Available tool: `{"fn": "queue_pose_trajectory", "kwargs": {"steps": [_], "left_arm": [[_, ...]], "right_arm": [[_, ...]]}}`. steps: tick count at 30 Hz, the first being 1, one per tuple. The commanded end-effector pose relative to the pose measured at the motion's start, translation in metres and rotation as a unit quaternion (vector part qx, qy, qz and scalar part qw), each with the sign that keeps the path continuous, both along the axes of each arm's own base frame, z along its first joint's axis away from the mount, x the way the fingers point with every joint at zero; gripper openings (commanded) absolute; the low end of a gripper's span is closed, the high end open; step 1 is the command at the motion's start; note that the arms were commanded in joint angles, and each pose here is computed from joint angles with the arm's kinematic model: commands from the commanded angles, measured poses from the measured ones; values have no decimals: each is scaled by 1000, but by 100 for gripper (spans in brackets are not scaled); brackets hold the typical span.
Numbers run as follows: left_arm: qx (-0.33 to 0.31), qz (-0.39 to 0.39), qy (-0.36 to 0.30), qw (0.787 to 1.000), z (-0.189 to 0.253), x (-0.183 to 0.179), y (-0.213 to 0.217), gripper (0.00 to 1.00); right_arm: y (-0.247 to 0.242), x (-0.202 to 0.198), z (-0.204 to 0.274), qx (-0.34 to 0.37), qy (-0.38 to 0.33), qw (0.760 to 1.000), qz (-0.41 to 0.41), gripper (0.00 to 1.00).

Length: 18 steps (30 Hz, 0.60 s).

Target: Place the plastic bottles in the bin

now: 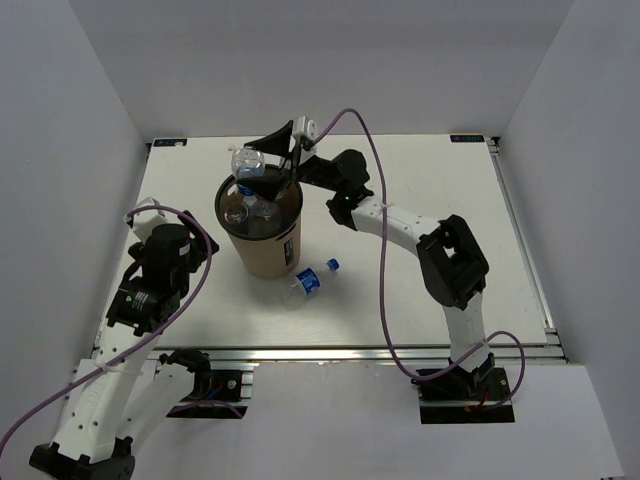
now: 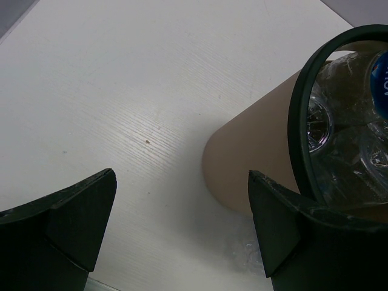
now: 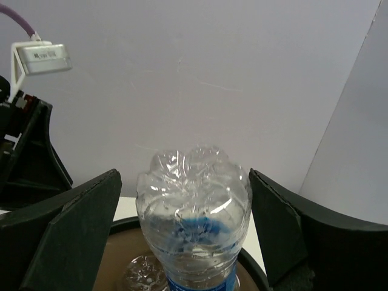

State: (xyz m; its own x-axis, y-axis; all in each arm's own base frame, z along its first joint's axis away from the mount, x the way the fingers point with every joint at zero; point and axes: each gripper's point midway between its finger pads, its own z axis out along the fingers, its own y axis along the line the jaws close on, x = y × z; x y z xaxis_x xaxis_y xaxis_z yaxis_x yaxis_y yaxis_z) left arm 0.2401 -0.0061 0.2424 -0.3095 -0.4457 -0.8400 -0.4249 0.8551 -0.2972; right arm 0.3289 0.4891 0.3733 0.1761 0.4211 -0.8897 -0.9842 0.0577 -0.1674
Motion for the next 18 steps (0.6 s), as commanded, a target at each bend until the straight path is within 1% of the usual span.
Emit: {"fn": "queue_pose_trajectory", "kwargs": {"steps": [1, 4, 9, 10, 12, 13, 15, 16, 18], "left_arm": [[7, 5, -9, 1000, 9, -1, 4, 98], [6, 4, -13, 1000, 12, 0, 3, 98], [10, 1, -16, 1000, 13, 2, 3, 98], [11, 0, -17, 1000, 14, 4, 2, 98], [9, -5, -14, 1000, 12, 6, 0, 98], [8, -7, -11, 1000, 10, 7, -1, 98], [8, -17, -9, 1000, 7, 8, -4, 98], [10, -20, -7, 1000, 5, 8, -5, 98], [13, -21, -3, 1000, 2, 8, -5, 98]], "right_arm": [[-7, -9, 36, 1, -19, 1000, -3, 89], [-12, -9, 46, -9, -18, 1000, -15, 89], [-15, -9, 46, -33, -14, 999, -28, 89], [-15, -10, 45, -36, -12, 999, -29, 88], [-15, -6, 45, -40, -7, 998, -38, 78], [-12, -2, 35, -59, 3, 998, -39, 67], [-8, 2, 23, -78, 12, 996, -37, 57], [-6, 2, 17, -84, 14, 996, -36, 49], [-2, 7, 0, -98, 16, 994, -39, 45]]}}
